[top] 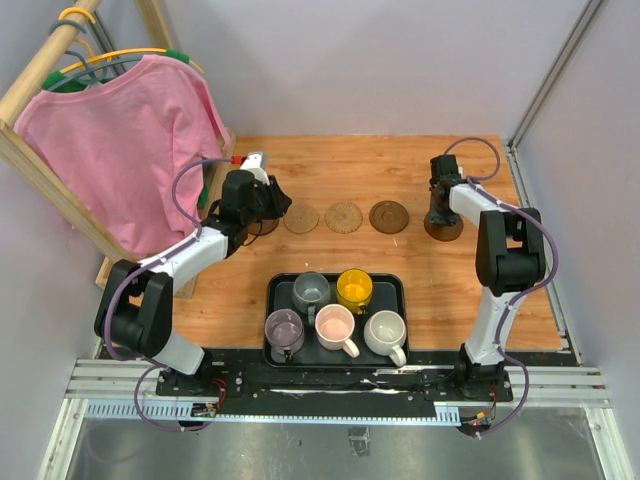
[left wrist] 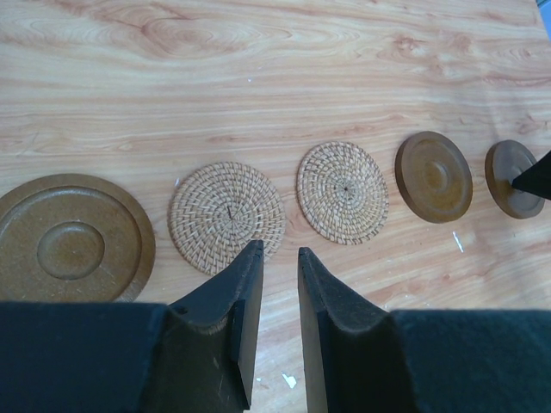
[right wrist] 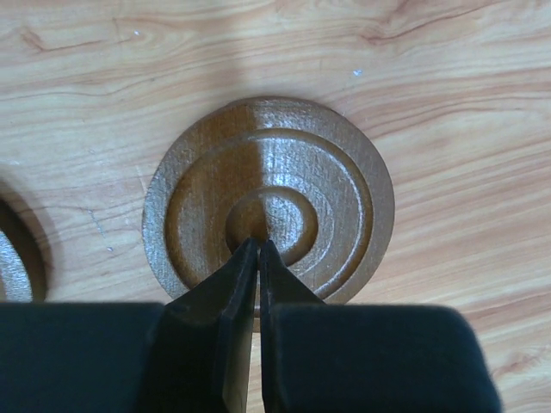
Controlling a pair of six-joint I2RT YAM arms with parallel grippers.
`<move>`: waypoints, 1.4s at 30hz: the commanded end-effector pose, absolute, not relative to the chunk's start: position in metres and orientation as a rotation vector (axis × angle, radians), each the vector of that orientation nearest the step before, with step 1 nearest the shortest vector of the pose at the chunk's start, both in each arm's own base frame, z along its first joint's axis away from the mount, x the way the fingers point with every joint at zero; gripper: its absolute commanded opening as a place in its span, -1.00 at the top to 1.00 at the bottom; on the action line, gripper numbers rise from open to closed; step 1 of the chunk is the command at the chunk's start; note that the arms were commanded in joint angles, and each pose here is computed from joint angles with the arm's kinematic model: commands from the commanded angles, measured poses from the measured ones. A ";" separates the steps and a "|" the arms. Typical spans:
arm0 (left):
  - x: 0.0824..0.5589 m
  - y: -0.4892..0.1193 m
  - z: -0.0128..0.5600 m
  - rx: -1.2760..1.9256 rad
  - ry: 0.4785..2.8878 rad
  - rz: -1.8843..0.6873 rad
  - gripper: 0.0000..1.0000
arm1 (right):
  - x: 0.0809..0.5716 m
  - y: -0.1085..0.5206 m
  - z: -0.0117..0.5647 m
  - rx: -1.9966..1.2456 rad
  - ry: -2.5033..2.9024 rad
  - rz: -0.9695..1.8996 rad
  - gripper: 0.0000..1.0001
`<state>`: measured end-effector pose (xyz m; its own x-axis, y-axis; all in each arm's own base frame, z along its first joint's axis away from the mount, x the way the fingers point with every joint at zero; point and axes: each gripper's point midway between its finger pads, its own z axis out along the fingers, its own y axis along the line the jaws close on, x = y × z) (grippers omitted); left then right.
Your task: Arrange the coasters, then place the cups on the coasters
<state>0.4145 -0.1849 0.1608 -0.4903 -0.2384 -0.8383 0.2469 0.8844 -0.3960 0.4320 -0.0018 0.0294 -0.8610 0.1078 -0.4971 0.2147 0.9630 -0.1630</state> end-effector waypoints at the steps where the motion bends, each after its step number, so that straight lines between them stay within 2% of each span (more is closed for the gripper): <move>1: 0.416 -0.185 0.161 0.000 1.986 -0.593 0.44 | 0.438 -0.002 0.032 0.242 2.621 -0.236 0.88; 31: 0.416 -0.184 0.159 -0.006 1.994 -0.587 0.45 | 0.466 0.001 0.024 0.204 2.637 -0.229 0.87; 42: 0.417 -0.185 0.164 -0.008 1.982 -0.593 0.44 | 0.457 0.006 0.063 0.203 2.571 -0.178 0.85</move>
